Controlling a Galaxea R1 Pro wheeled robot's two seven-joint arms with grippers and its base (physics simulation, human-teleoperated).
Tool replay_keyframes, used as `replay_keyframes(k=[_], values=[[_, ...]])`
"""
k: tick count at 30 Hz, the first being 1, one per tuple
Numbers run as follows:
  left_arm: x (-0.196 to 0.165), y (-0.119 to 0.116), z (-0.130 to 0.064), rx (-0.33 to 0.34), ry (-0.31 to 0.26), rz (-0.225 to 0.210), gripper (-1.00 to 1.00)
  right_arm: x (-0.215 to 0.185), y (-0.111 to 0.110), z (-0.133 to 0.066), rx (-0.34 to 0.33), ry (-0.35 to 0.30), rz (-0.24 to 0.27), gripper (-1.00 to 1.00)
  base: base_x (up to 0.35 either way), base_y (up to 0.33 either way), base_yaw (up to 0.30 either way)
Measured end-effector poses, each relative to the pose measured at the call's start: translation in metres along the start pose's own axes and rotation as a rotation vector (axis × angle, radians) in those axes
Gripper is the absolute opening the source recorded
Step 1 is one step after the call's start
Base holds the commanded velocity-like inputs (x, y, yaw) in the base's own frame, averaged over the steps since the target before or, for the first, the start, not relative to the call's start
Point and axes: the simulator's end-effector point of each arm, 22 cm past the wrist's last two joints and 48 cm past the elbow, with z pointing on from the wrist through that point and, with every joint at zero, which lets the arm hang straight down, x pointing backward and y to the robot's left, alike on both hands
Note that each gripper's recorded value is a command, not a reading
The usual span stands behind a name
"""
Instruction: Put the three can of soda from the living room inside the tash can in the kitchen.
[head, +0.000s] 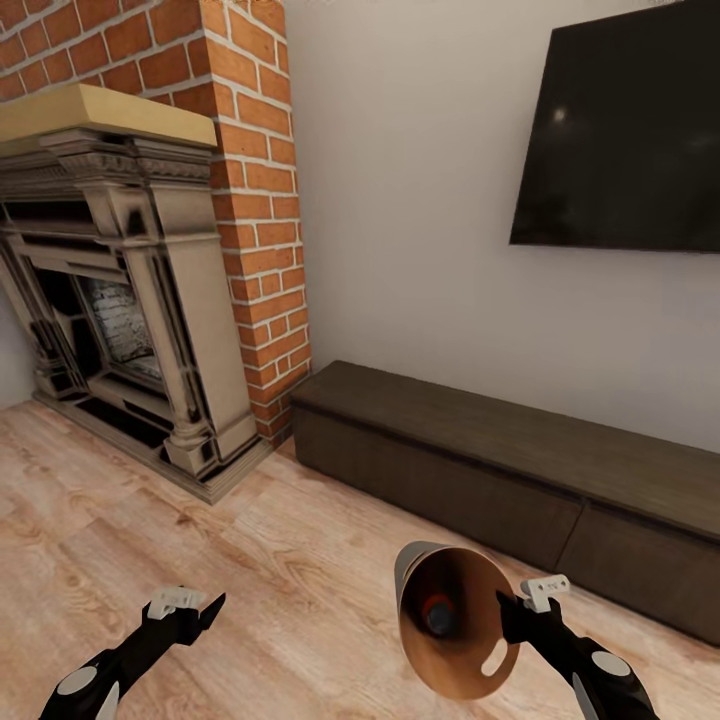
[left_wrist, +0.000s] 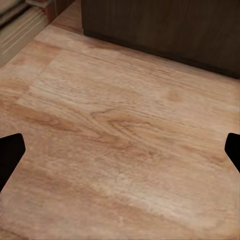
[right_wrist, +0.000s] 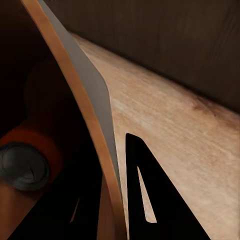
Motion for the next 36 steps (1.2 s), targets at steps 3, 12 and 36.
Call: replay_keyframes(k=[3,12,36], values=[[-0.008,-0.001,-0.002,0.004,-0.002,0.001,1.0,-0.006,0.0,-0.002,0.0,0.001,0.0,-1.0,0.0,0.0,0.0],[-0.055,0.0,-0.004,0.006,-0.095,0.018,1.0,-0.005,0.0,-0.002,0.0,0.003,-0.001,-1.0,0.0,0.0,0.0],[-0.054,-0.003,-0.02,0.01,-0.125,-0.056,1.0,0.005,0.006,0.001,-0.011,0.026,-0.005,-1.0,0.0,0.0,0.163]])
